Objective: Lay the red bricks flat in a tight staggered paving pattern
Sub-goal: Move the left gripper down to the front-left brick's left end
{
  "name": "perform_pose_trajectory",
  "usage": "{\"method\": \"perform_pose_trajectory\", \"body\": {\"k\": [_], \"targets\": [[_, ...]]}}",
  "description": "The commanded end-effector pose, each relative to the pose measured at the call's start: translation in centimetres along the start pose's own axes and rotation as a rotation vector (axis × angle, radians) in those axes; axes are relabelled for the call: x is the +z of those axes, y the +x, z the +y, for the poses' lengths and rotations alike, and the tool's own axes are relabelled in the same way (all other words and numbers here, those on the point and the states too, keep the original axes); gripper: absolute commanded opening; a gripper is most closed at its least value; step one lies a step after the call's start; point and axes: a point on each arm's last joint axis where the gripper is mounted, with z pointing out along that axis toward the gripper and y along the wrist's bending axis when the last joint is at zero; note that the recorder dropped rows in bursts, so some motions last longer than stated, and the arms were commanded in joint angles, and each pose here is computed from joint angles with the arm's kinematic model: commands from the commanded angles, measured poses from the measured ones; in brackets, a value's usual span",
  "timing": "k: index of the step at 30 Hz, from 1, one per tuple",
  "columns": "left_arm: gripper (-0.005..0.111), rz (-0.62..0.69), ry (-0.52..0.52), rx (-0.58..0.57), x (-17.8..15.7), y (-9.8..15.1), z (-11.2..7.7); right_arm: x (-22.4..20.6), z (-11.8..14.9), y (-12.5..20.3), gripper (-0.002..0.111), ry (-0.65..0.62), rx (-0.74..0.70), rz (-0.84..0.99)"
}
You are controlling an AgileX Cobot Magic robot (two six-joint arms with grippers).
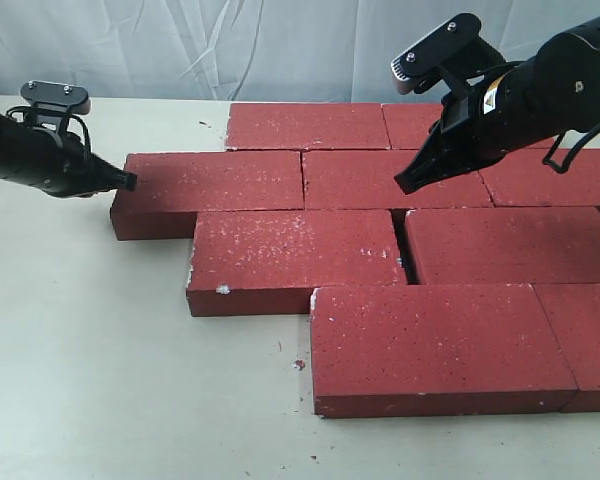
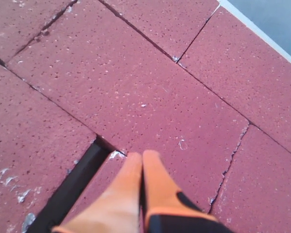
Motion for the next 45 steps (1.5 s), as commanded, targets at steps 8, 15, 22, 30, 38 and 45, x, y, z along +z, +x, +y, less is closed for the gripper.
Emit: {"method": "perform_pose_trajectory", "body": {"k": [8, 15, 22, 30, 38, 45], "targets": [[0.000, -0.069, -0.005, 0.040, -3.7, -1.7, 1.1, 0.1, -0.1, 0.0, -0.001, 0.003, -0.001, -0.008], [0.000, 0.045, 0.324, 0.084, -8.6, -1.4, -1.8, 0.1, 0.1, 0.3, -0.001, -0.015, 0.026, 0.019], [0.000, 0.332, 0.425, 0.269, -9.2, 0.9, -5.0, 0.0, 0.4, 1.2, -0.001, -0.042, 0.023, 0.124], [0.000, 0.432, 0.433, 0.399, -7.4, 2.2, -8.1, 0.0, 0.4, 1.3, -0.001, -0.043, 0.019, 0.131], [0.000, 0.426, 0.425, 0.385, -4.8, 2.6, -8.8, 0.0, 0.3, 1.2, -0.001, -0.039, 0.018, 0.121], [0.000, 0.410, 0.427, 0.362, -4.6, 2.4, -8.9, 0.0, 0.3, 1.2, -0.001, -0.038, 0.018, 0.117]]}}
